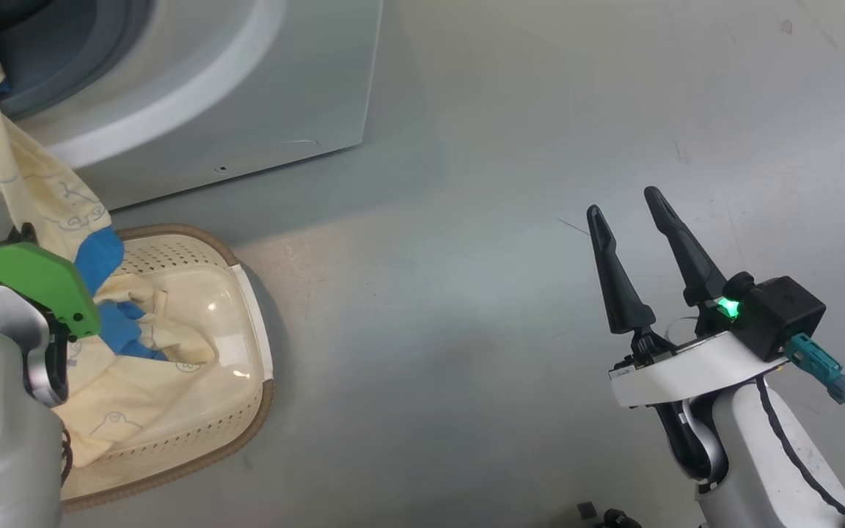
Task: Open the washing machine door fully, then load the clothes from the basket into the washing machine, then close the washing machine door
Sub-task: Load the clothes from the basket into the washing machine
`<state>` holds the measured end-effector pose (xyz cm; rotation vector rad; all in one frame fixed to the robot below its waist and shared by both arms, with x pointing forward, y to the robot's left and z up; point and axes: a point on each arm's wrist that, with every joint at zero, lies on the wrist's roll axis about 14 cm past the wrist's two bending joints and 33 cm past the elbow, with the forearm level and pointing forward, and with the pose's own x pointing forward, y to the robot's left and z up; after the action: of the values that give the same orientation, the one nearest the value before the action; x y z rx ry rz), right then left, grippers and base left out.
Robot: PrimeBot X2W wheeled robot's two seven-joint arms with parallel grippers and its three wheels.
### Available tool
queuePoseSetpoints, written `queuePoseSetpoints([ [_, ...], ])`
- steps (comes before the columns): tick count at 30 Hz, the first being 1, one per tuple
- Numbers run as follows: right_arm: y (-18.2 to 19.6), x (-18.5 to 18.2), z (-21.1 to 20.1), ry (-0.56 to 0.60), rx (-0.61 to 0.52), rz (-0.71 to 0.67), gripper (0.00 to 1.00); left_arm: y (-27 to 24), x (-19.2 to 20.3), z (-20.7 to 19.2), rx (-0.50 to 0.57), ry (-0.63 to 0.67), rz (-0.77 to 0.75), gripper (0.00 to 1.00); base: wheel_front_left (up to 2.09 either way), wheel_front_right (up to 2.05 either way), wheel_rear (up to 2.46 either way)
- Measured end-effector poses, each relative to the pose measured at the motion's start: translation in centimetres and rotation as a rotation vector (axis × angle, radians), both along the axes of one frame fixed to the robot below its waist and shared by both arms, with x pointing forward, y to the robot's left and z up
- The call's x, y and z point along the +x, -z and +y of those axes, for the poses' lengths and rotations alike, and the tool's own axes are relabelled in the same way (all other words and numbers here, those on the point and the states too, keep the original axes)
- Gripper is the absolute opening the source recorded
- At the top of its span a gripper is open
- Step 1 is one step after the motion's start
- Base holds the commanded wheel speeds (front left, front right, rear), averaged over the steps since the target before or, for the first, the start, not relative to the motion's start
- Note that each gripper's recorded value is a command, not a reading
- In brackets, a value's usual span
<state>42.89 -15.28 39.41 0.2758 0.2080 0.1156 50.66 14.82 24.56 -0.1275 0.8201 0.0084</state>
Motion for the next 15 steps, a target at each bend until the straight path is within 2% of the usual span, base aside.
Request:
queuePoseSetpoints([
  [12,-0.2,0.1,-0.1,0.004,0.002,-0.006,1.00,-0.1,-0.2,0.1,-0.034,-0.019,-0.001,0.00,0.00,0.00,0.00],
  [15,-0.3,0.4,-0.7,0.020,-0.005,-0.012,1.00,-0.7,0.0,-1.3,-0.105,-0.017,-0.017,0.00,0.00,0.00,0.00],
])
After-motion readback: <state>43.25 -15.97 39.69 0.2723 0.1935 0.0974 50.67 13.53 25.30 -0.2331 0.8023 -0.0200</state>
